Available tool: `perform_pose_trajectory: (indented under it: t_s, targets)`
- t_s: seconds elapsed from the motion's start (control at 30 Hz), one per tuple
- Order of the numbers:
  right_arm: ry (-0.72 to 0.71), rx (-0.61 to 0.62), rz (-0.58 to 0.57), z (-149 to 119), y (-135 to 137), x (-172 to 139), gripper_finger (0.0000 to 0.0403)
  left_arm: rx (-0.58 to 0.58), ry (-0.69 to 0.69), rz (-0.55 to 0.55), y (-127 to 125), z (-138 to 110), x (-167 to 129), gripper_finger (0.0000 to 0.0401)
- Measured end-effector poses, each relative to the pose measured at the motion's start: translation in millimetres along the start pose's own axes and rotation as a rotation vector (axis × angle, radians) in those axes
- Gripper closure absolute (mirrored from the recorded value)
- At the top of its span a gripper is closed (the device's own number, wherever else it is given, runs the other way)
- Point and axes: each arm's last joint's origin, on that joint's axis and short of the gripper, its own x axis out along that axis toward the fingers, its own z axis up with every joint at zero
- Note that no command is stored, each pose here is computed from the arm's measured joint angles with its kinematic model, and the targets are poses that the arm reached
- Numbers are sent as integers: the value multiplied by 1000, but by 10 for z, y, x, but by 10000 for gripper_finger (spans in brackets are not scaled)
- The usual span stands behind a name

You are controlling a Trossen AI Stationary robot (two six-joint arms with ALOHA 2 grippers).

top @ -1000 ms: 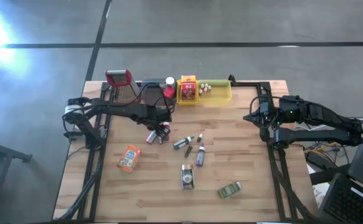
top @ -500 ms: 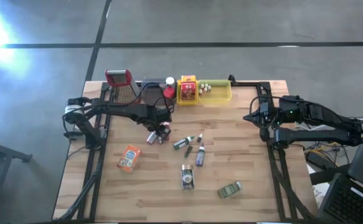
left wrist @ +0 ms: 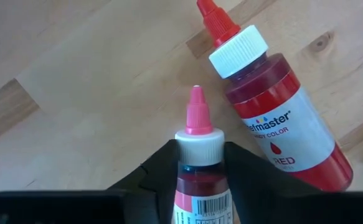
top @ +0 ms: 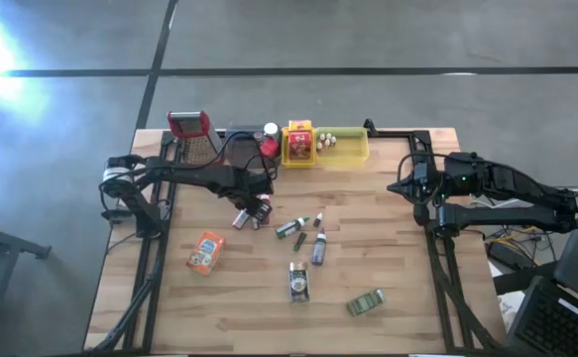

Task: Pick & Place Kitchen Items
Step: Put the large pink food coloring bottle into the light yellow bin

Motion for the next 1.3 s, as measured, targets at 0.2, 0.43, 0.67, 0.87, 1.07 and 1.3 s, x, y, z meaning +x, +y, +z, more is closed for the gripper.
perform_pose_trajectory:
  t_s: [0.2,0.43,0.67,0.87,1.07,1.3]
  targets:
    - [0,2,0,0,0,0,394,3,-3,-3,-2,3,-1,294]
    - [0,2,0,0,0,0,394,28,-8,-2,-2,3,3,276]
    - [0,2,0,0,0,0,394,25,-10,2,48,-55,82,266]
    - [0,-3,0,0,0,0,394,30,-7,6,54,-63,91,266]
    - [0,1,0,-1,0,0,394,74,-6,0,34,-39,65,283]
    - [1,-2,0,-1,0,1,394,88,-38,9,52,-11,-177,302]
